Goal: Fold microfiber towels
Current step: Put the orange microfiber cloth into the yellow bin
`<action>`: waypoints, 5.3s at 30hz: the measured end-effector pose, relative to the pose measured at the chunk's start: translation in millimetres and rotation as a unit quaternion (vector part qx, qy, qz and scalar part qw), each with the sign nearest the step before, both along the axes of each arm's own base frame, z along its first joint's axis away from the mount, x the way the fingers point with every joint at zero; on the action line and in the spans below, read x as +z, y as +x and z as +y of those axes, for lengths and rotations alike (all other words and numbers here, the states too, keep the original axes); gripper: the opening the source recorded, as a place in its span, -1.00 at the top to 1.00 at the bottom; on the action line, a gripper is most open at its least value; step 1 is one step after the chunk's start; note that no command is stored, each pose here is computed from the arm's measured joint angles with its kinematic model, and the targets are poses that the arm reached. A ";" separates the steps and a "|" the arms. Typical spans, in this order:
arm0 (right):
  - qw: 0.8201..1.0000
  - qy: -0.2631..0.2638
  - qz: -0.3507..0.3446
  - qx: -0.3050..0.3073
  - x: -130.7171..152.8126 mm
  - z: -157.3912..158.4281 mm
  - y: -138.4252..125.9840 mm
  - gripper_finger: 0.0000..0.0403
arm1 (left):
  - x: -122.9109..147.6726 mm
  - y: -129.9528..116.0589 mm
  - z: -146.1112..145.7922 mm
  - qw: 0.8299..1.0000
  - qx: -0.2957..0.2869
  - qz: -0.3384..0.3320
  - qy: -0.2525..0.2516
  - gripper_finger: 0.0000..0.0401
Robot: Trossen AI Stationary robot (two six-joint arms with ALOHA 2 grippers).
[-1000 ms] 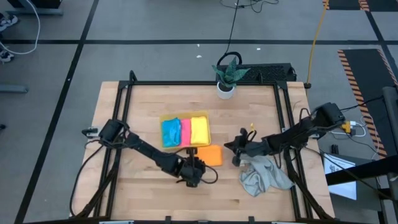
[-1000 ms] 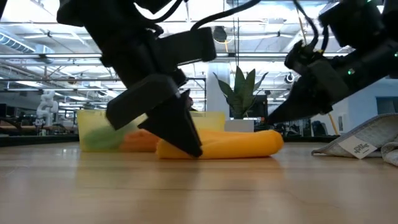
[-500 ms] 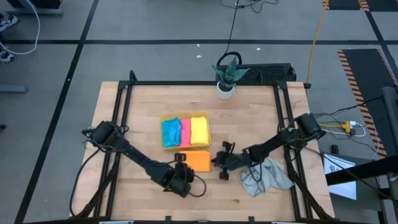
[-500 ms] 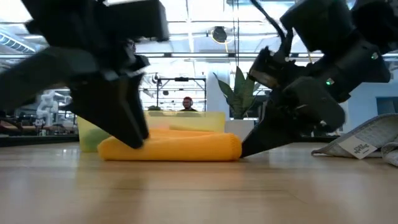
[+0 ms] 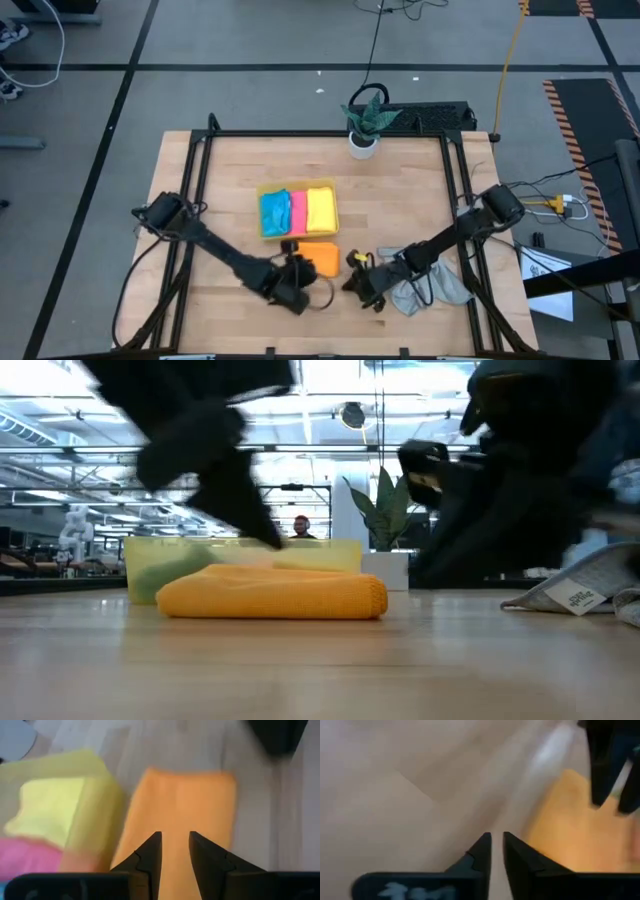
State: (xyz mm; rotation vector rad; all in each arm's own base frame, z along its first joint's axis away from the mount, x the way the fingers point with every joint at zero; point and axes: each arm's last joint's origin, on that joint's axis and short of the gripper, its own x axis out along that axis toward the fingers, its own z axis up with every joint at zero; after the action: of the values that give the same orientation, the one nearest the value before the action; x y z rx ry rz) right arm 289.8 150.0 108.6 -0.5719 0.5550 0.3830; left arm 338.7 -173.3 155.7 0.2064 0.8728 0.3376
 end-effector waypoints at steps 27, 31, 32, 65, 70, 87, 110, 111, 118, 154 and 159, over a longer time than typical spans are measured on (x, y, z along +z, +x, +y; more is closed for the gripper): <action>0.953 -0.284 -0.023 0.102 -21.6 -31.0 15.9 0.05 | -30.4 25.9 58.1 0.996 -0.015 0.002 -0.092 0.49; 0.956 -0.275 -0.017 0.096 -22.5 -35.1 16.8 0.19 | -17.8 22.8 55.1 0.996 -0.021 -0.010 -0.090 0.49; 0.957 -0.275 -0.014 0.095 -23.0 -36.3 16.9 0.24 | -11.8 20.9 53.5 0.996 -0.023 -0.016 -0.086 0.49; 0.984 -0.175 0.000 0.035 -23.0 -39.7 17.8 0.98 | -30.4 -16.0 -9.7 0.978 -0.172 0.068 0.100 -0.17; 0.984 -0.174 0.001 0.039 -22.6 -36.8 16.4 0.98 | -40.9 -20.3 -6.8 0.979 -0.148 0.101 0.097 -0.18; 0.995 -0.098 0.006 -0.010 27.6 -26.5 -5.4 0.49 | -46.1 -24.4 -9.7 0.987 -0.117 0.101 0.049 0.93; 0.986 -0.119 -0.041 -0.105 4.2 -2.9 16.4 0.01 | -21.1 27.4 11.3 0.987 -0.026 -0.039 -0.153 0.72; 0.985 -0.125 -0.042 -0.109 4.2 -3.5 16.4 0.03 | -20.6 27.8 10.8 0.987 -0.027 -0.042 -0.155 0.72; 0.989 -0.124 -0.012 -0.076 -0.1 -2.9 13.4 0.28 | -17.6 30.9 10.2 0.984 -0.028 -0.061 -0.162 0.80; 0.997 0.008 -0.071 -0.028 4.0 -6.2 -50.7 0.97 | -49.1 41.8 -22.8 0.960 -0.230 -0.088 0.135 -0.29; 0.997 0.012 -0.074 -0.030 3.7 -6.8 -51.0 0.97 | -57.7 48.7 -21.2 0.964 -0.213 -0.121 0.107 -0.28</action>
State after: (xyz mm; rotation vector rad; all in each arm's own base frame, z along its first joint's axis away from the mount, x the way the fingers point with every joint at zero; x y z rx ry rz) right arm 238.8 143.2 112.3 -0.5544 0.4242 0.2873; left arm 387.3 -194.5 97.9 0.5324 0.5294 0.0501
